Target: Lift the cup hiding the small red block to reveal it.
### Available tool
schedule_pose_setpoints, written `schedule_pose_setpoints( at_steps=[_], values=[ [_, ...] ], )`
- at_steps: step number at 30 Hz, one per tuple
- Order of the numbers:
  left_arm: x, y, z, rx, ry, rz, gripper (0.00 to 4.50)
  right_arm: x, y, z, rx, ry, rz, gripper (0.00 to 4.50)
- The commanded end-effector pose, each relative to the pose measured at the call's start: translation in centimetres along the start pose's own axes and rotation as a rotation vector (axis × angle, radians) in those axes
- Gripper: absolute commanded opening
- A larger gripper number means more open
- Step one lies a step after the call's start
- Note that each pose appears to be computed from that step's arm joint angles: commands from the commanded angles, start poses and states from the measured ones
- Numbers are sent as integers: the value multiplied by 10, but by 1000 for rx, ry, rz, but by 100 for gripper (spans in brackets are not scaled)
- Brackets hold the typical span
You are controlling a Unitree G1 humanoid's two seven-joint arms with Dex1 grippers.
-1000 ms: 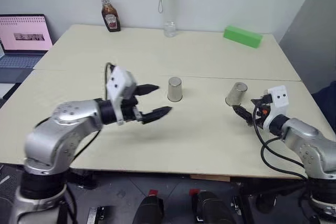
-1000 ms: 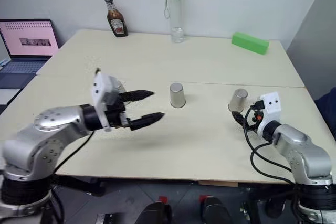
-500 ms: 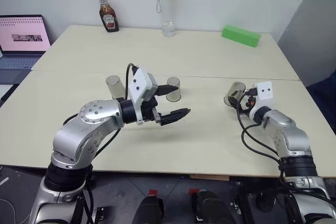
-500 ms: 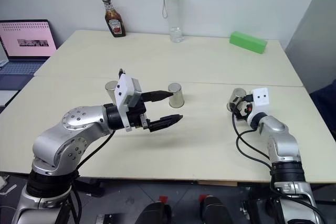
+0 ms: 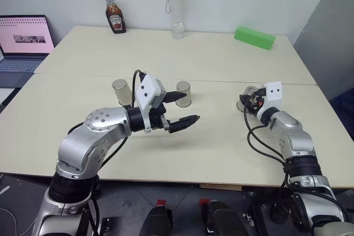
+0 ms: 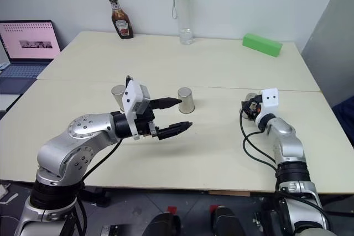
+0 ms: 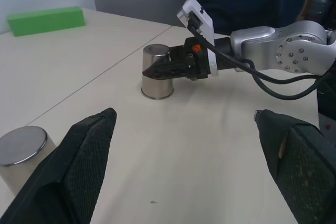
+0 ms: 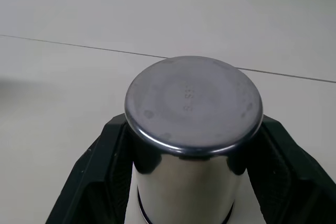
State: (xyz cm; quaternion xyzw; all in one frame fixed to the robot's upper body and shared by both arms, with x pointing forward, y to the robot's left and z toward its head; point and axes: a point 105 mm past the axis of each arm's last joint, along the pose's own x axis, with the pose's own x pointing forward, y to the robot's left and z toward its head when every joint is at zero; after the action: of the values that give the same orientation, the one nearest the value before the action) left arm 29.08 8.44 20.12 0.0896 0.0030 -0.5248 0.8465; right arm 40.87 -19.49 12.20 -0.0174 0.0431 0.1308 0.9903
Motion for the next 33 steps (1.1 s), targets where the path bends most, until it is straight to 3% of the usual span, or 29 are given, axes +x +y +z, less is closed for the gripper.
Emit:
schedule_pose_setpoints(
  at_steps=[1,4,8,11,17,19,24,33],
  values=[
    [0,-1,8,32,-24,0,450,-13,-8,45,-60,-133,-33,262],
    [-1,-2,7,30,-23,1,450,-31,-9,69,-75,-181,-53,262],
    [-2,-3,5,25,-19,-5,450,-53,-16,73,-66,-152,-97,262],
    [0,-4,4,24,-17,-17,450,-60,-24,65,-26,-101,-153,262],
    [8,-10,2,21,-13,-76,450,-53,-47,17,80,57,-264,262],
    [9,-10,2,21,-13,-86,450,-51,-52,10,125,72,-283,332],
    [11,-10,7,11,-28,-90,450,-53,-56,2,128,95,-295,441],
    [7,-12,3,5,-14,-82,450,-88,-48,44,-68,89,-227,449]
  ],
)
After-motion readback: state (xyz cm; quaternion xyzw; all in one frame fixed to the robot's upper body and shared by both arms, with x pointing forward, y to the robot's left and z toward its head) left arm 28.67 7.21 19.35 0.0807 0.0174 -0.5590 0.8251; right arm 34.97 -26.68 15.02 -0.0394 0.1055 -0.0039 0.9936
